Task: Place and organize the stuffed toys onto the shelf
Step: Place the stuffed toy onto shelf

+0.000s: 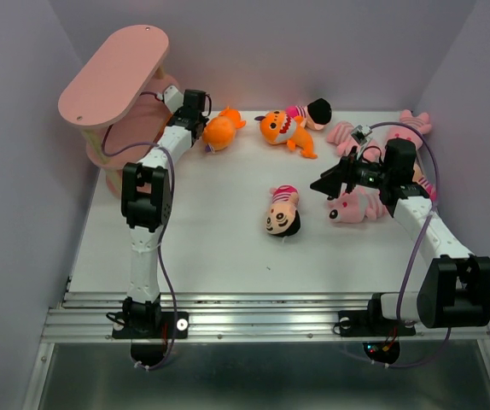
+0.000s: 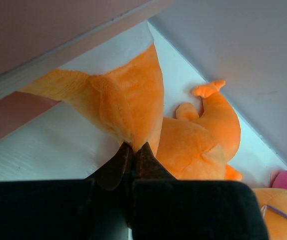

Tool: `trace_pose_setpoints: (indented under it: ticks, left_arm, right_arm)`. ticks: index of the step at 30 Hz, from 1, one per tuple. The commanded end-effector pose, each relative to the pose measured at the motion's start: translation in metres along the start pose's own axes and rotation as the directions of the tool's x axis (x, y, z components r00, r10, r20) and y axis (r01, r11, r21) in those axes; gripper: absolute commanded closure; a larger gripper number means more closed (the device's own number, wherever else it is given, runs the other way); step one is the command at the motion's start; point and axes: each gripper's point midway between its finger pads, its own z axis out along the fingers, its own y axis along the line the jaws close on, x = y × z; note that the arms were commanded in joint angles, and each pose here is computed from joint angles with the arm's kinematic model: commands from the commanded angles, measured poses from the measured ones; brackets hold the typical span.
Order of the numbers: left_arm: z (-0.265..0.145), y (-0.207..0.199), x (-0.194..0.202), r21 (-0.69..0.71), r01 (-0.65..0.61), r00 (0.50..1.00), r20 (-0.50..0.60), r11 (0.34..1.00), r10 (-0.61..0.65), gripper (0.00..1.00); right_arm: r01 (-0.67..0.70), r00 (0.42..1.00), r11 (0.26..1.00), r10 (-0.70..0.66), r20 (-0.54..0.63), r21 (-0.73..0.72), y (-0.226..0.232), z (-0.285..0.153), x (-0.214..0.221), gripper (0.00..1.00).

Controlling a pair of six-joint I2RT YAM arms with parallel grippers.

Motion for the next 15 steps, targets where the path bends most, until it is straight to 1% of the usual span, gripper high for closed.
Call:
trace_pose_setpoints:
  ticks: [1, 5, 8, 11, 12, 14, 15]
  left_arm:
    - [0.000, -0.008, -0.042, 0.007, 0.029, 0.994, 0.104, 1.000, -0.030, 1.00]
    - [0.003, -0.006, -0.045, 0.002, 0.031, 0.993, 0.115, 1.000, -0.031, 1.00]
    - [0.006, -0.005, -0.043, 0.004, 0.035, 0.994, 0.108, 0.999, -0.035, 0.92]
    - [0.007, -0.003, -0.041, 0.001, 0.039, 0.994, 0.100, 0.999, -0.038, 0.77]
    - [0.007, -0.001, -0.040, -0.003, 0.041, 0.994, 0.098, 0.999, -0.041, 0.70]
    - [0.008, 0.002, -0.040, -0.008, 0.043, 0.994, 0.097, 0.999, -0.042, 0.63]
    - [0.007, 0.004, -0.040, -0.011, 0.045, 0.995, 0.094, 0.999, -0.044, 0.57]
  right_arm:
    - [0.060, 0.998, 0.998, -0.060, 0.031, -0.021, 0.003, -0.002, -0.010, 0.00]
    - [0.062, 0.998, 0.998, -0.061, 0.031, -0.024, 0.004, -0.002, -0.010, 0.00]
    - [0.058, 0.998, 0.998, -0.057, 0.028, -0.025, 0.003, -0.002, -0.009, 0.00]
    - [0.062, 0.998, 0.998, -0.061, 0.031, -0.026, 0.004, -0.002, -0.010, 0.00]
    - [0.059, 0.998, 0.998, -0.058, 0.029, -0.024, 0.004, -0.002, -0.010, 0.00]
    - [0.063, 0.998, 0.998, -0.062, 0.031, -0.024, 0.004, -0.002, -0.010, 0.00]
    - [0.062, 0.998, 0.998, -0.061, 0.031, -0.024, 0.004, -0.002, -0.010, 0.00]
